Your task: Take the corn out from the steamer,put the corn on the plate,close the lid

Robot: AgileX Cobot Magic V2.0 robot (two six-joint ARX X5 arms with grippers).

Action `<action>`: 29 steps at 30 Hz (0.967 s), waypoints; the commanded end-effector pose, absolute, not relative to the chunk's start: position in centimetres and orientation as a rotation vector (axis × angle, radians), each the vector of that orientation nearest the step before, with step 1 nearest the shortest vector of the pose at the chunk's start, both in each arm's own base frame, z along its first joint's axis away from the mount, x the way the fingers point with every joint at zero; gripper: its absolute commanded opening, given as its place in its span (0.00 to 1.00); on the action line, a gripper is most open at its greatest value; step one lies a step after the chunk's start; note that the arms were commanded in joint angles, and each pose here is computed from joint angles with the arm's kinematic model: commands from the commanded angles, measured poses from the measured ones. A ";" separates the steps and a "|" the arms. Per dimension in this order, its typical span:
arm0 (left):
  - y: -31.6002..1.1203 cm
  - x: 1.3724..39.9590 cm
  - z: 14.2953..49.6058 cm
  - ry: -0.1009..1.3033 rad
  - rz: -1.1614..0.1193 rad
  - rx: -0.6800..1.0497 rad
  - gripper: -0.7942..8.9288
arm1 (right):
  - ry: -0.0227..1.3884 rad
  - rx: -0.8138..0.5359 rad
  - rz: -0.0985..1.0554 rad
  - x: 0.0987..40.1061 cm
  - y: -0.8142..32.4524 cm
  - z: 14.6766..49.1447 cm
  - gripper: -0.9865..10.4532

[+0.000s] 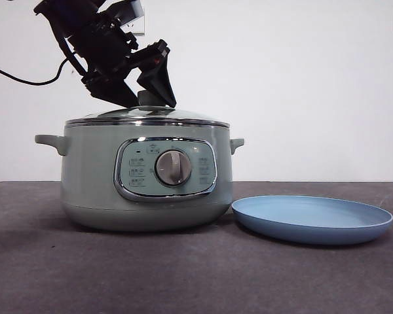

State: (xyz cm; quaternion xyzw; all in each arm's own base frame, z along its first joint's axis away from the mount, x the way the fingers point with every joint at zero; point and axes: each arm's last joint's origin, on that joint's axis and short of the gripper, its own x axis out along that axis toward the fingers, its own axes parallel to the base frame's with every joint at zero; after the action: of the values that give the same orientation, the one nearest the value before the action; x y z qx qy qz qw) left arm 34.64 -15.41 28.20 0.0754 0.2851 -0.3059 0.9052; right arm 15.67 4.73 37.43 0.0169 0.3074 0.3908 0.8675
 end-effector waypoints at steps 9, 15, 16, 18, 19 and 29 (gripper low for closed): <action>-15.4 34.4 28.7 0.576 -0.634 0.156 0.07 | 0.642 0.022 0.784 15.8 4.7 37.5 0.68; -15.0 33.6 30.5 0.522 -0.632 0.151 0.07 | 0.645 0.022 0.774 15.8 4.7 37.4 0.68; -15.0 33.5 30.9 0.514 -0.633 0.150 0.07 | 0.645 0.023 0.773 15.8 4.7 37.4 0.68; -14.8 33.1 31.8 0.494 -0.633 0.149 0.07 | 0.645 0.023 0.773 15.8 4.7 37.4 0.68; -14.7 32.9 32.4 0.479 -0.633 0.147 0.07 | 0.645 0.023 0.773 15.8 4.7 37.4 0.68; -12.7 28.3 39.7 0.357 -0.633 0.137 0.07 | 0.654 0.065 0.757 16.3 4.8 37.4 0.68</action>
State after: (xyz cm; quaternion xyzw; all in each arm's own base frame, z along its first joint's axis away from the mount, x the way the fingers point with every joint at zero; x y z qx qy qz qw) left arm 29.25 -13.20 37.61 0.0739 0.2143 -0.3075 0.9242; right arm 15.99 4.68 37.39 0.0199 0.3113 0.3673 0.8762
